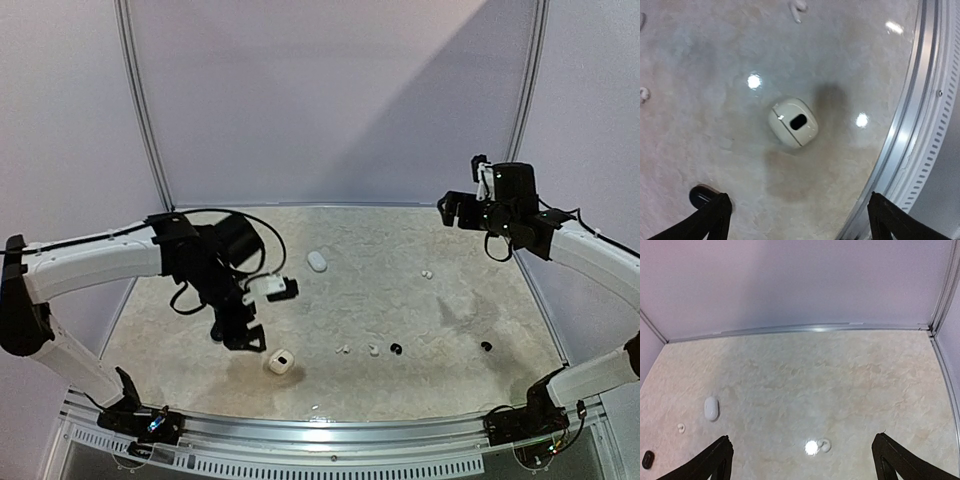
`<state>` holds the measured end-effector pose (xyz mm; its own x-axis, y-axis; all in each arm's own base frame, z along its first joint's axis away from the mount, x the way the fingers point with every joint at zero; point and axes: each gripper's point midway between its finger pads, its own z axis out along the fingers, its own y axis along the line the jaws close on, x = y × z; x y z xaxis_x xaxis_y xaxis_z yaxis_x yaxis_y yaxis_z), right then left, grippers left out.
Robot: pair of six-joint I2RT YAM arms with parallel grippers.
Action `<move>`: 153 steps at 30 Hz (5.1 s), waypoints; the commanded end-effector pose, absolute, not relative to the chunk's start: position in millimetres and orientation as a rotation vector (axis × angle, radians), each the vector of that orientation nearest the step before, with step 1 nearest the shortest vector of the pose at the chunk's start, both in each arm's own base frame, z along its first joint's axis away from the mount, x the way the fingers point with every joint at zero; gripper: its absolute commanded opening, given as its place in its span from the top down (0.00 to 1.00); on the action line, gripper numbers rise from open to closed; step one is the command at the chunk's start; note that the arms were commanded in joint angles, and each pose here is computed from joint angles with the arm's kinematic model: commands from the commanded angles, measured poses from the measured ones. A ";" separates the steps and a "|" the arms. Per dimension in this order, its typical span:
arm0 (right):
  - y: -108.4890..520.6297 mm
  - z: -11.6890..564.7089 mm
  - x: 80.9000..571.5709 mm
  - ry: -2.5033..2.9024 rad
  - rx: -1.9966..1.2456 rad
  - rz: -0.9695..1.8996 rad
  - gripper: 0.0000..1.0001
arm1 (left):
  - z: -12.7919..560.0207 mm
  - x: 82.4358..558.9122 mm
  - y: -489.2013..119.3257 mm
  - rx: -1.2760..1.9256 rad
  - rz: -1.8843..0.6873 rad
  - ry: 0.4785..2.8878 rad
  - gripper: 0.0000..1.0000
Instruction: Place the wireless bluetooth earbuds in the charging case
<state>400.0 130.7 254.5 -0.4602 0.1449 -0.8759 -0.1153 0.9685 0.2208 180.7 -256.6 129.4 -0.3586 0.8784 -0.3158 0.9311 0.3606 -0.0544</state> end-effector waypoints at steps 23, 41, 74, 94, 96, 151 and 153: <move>229.3 175.5 311.9 2.312 -0.128 0.196 0.01 | 12.5 173.4 -296.1 1.728 -0.055 2.573 0.28; 241.1 181.5 318.5 2.296 -0.144 0.231 0.01 | 14.7 176.5 -285.6 1.740 -0.005 2.503 0.76; 470.5 316.9 217.4 2.017 -0.883 1.284 0.28 | 284.0 232.4 -287.8 1.742 0.457 1.081 0.93; 509.5 294.5 226.0 2.069 -0.908 1.379 0.97 | 283.3 229.8 -289.6 1.730 0.421 1.095 0.94; 509.6 293.1 225.1 2.074 -0.915 1.380 1.00 | 283.8 230.4 -289.5 1.721 0.418 1.105 0.92; 463.6 456.6 149.1 1.078 -1.228 1.445 1.00 | 449.9 145.6 -305.0 1.019 -1.226 1.208 0.70; 464.4 455.4 149.6 1.084 -1.227 1.444 1.00 | 450.4 144.7 -305.3 1.023 -1.227 1.204 0.73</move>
